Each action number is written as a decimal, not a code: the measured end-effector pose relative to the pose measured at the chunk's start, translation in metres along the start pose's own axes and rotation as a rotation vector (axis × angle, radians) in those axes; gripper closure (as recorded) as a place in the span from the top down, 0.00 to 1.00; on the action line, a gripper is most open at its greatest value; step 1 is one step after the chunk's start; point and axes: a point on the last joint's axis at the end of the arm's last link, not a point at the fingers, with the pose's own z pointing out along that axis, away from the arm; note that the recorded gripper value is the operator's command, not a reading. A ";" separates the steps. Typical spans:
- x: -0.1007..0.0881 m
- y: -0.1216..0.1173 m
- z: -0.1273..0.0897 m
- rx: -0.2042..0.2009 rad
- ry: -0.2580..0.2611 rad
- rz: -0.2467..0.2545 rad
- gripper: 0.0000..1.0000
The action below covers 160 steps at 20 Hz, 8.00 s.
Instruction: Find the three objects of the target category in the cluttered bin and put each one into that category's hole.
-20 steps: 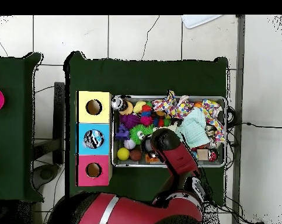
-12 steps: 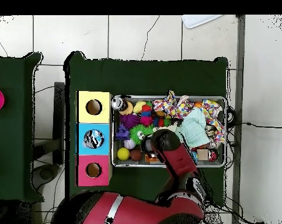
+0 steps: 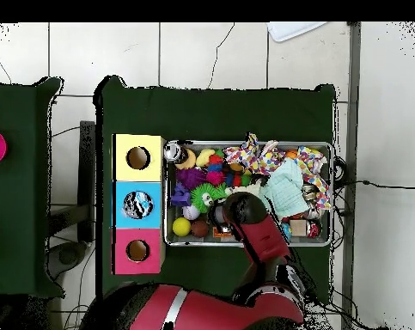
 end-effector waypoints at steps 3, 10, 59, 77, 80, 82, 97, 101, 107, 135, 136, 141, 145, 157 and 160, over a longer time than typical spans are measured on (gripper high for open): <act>0.001 0.001 -0.001 -0.001 -0.001 -0.003 0.00; 0.010 -0.004 -0.018 0.030 0.009 -0.063 0.00; 0.004 0.043 -0.352 -0.109 0.671 -0.368 0.00; 0.027 0.075 -0.380 -0.309 0.776 -0.361 0.00; 0.030 0.078 -0.376 -0.324 0.800 -0.349 0.00; 0.032 0.079 -0.374 -0.328 0.807 -0.345 0.00; 0.064 0.103 -0.355 -0.398 0.809 -0.304 0.00; 0.070 0.112 -0.345 -0.412 0.786 -0.296 0.00; 0.070 0.118 -0.331 -0.424 0.756 -0.272 0.00; 0.101 0.144 -0.307 -0.487 0.808 -0.205 0.00; 0.102 0.144 -0.304 -0.489 0.808 -0.196 0.00; 0.104 0.143 -0.294 -0.493 0.803 -0.158 0.00; 0.105 0.145 -0.288 -0.504 0.797 -0.137 0.00; 0.117 0.158 -0.273 -0.557 0.826 -0.050 0.00; 0.128 0.164 -0.272 -0.573 0.828 -0.058 0.00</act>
